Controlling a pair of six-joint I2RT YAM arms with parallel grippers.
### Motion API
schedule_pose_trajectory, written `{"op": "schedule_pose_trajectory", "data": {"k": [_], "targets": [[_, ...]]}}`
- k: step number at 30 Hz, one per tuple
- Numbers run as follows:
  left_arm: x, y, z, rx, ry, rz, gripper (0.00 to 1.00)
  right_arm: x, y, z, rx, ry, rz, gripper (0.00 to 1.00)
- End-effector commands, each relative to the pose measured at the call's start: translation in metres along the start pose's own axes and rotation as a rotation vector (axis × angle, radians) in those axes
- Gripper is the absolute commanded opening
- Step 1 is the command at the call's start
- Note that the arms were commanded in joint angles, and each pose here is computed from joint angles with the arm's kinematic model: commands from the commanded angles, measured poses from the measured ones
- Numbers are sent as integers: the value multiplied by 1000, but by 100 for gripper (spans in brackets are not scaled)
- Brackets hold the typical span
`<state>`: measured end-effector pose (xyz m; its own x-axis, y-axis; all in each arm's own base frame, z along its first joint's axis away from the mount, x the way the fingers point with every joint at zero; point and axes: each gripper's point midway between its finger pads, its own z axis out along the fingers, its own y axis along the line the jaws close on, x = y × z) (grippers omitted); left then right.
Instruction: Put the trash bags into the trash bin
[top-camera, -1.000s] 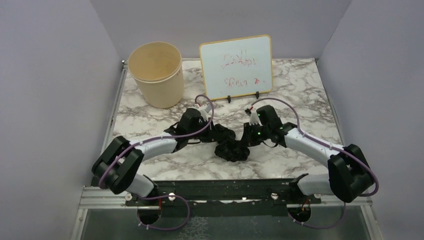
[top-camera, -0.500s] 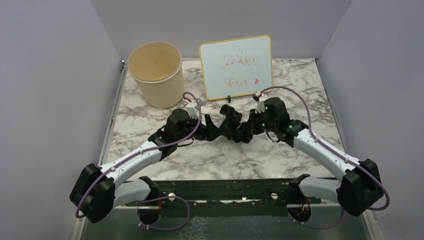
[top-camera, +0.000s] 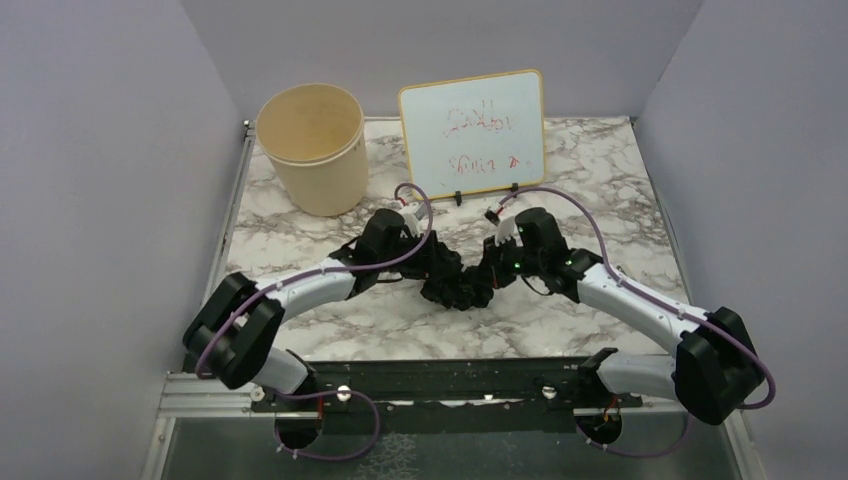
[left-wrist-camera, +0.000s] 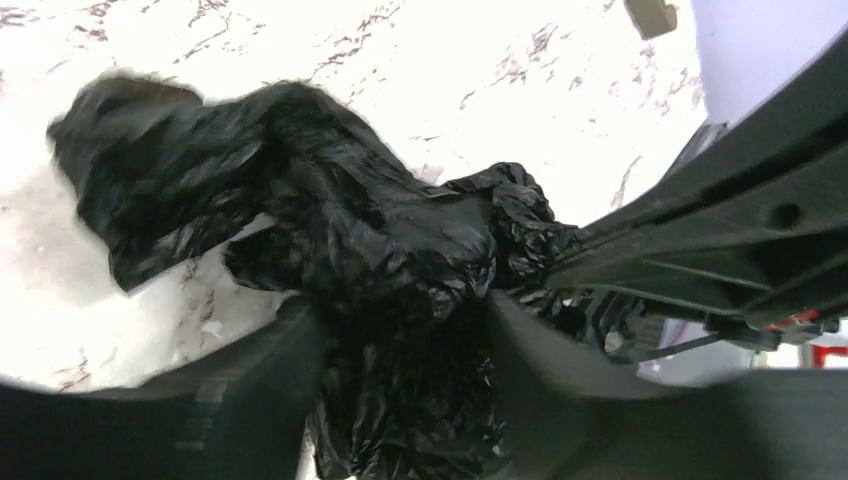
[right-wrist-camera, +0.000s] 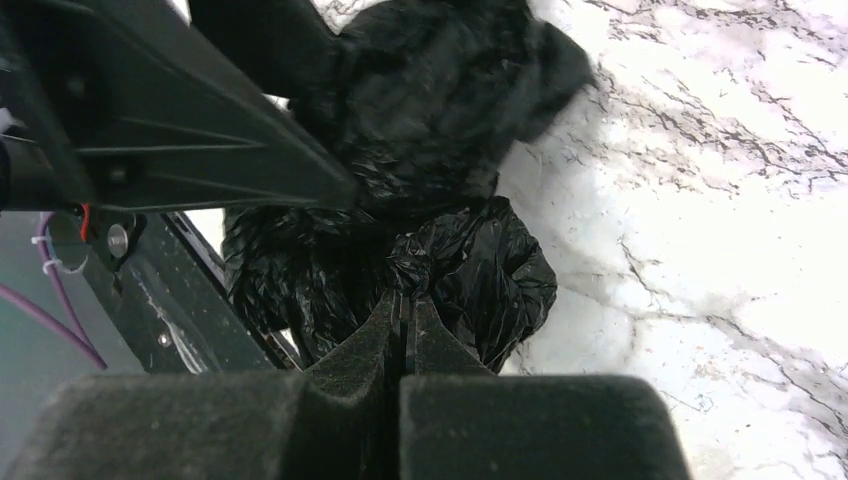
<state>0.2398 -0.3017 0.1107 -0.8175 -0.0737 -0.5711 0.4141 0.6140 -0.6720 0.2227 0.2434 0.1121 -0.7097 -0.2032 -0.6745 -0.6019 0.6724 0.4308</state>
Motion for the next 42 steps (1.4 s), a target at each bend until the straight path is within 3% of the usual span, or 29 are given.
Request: {"op": "schedule_pose_trajectory", "data": {"k": [1, 5, 9, 12, 16, 18, 23, 25, 28, 34, 40, 41, 42], "targets": [[15, 0, 11, 26, 139, 72, 45, -5, 0, 7, -8, -30, 7, 0], [10, -18, 7, 121, 104, 78, 24, -5, -21, 5, 117, -73, 75, 0], [-2, -26, -5, 124, 45, 132, 0, 2, -80, -15, 495, -118, 232, 0], [-10, -34, -18, 135, -20, 162, 0, 10, -106, -31, 684, -99, 285, 0], [-14, -37, -37, 138, -104, 190, 0, 5, -111, -35, 732, -131, 342, 2], [-10, -33, -44, 131, -127, 191, 0, -1, -105, -32, 695, -151, 355, 6], [6, -20, -56, 105, -158, 171, 3, -23, -79, -29, 551, -182, 340, 39], [9, -18, -61, 111, -180, 172, 4, -34, -59, -29, 443, -199, 301, 45], [3, -27, -72, 139, -232, 185, 4, -51, -18, -29, 226, -222, 245, 60], [-1, -56, -80, 252, -222, 311, 6, -63, 67, -12, -295, -159, 253, 76], [14, -75, -70, 340, -124, 355, 5, -75, 81, 1, -431, -191, 355, 79], [15, -77, -71, 349, -124, 357, 5, -75, 83, 1, -444, -186, 359, 76], [15, -80, -72, 359, -126, 362, 5, -74, 83, 2, -450, -179, 365, 65]]}}
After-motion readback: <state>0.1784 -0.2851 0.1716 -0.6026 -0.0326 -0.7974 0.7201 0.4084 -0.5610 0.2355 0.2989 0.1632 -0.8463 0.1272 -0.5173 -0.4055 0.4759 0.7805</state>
